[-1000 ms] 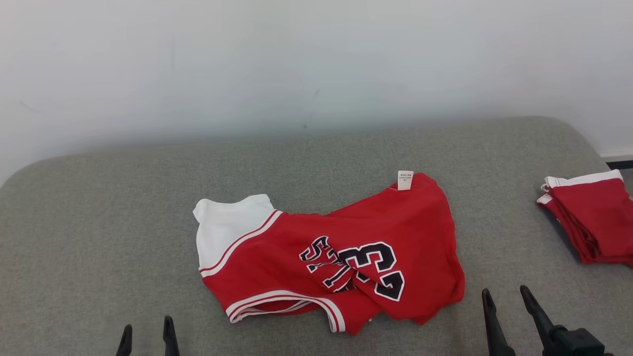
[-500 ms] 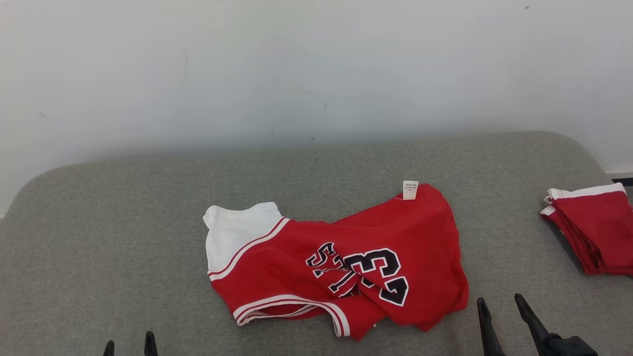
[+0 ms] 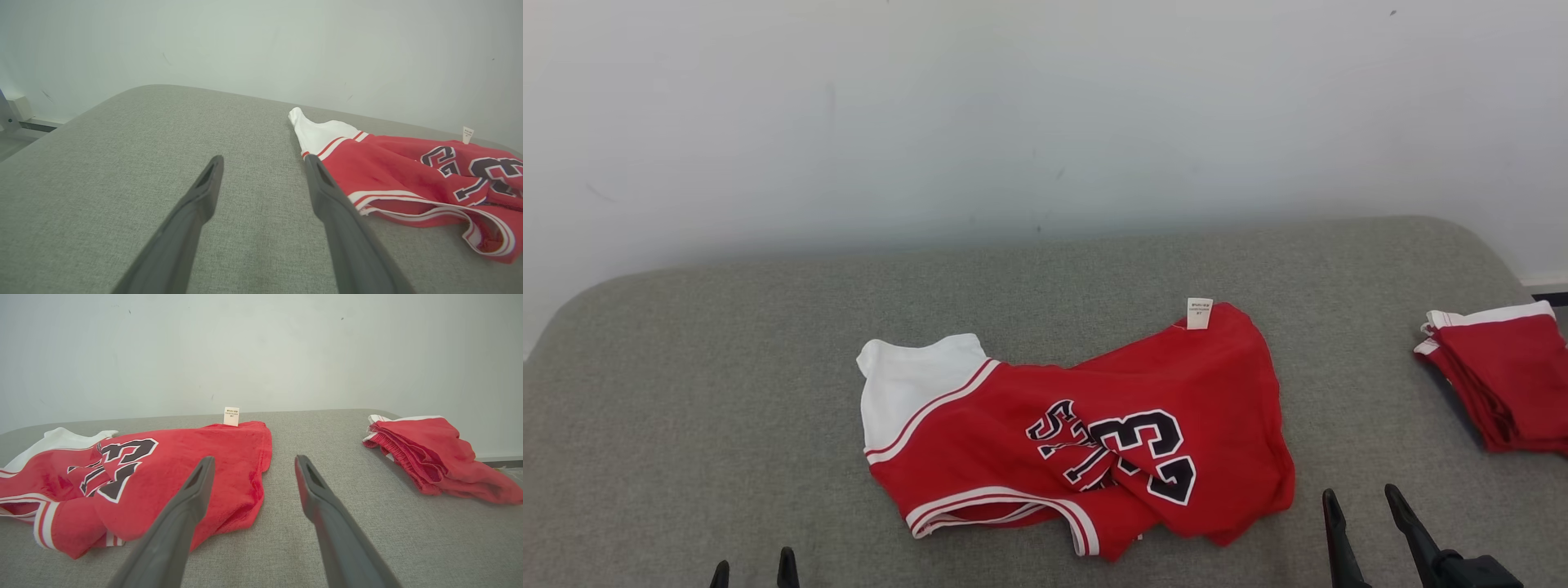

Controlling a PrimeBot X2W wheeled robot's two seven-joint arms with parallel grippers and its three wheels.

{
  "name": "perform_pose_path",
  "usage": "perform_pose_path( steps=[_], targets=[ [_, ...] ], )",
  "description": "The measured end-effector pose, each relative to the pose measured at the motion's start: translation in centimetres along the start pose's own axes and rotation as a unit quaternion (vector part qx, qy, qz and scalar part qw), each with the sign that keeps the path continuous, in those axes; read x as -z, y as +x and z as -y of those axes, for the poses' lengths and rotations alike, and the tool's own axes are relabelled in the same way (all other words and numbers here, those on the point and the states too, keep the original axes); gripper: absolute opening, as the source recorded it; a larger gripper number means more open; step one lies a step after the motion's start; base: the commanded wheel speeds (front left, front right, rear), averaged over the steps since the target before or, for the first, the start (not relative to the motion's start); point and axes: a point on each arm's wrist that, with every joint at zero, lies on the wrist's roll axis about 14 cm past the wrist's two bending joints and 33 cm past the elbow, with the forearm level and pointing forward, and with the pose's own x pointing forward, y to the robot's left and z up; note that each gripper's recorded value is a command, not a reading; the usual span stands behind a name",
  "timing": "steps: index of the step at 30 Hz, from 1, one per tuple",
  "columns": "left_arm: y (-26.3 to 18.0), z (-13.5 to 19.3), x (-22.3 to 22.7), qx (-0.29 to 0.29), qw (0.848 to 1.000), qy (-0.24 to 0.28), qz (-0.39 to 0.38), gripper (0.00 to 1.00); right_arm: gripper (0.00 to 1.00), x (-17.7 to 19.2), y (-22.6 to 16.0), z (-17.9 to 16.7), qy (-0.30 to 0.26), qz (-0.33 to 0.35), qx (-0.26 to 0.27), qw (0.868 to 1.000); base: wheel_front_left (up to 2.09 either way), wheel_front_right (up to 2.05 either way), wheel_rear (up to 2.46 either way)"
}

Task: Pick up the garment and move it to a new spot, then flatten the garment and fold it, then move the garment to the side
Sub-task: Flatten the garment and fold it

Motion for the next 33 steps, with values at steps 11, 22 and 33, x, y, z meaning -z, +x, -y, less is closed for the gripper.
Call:
perform_pose_path(
  steps=[11, 22, 33],
  targets=[
    [0.3, 0.3, 0.5, 0.003, 1.000, 0.001, -0.009, 1.00, 1.00, 0.2, 0.0, 0.0, 0.007, -0.003, 0.005, 1.000, 0.00, 0.00, 0.00],
    [0.4, 0.4, 1.0, 0.002, 1.000, 0.000, -0.016, 1.00, 1.00, 0.6, 0.1, 0.0, 0.013, -0.011, 0.006, 1.000, 0.00, 0.00, 0.00],
    [4.9, 3.1, 1.3, 0.034, 0.999, -0.016, -0.036, 1.00, 1.00, -0.4, 4.3, 1.4, 0.016, -0.070, 0.006, 0.997, 0.00, 0.00, 0.00]
  ],
)
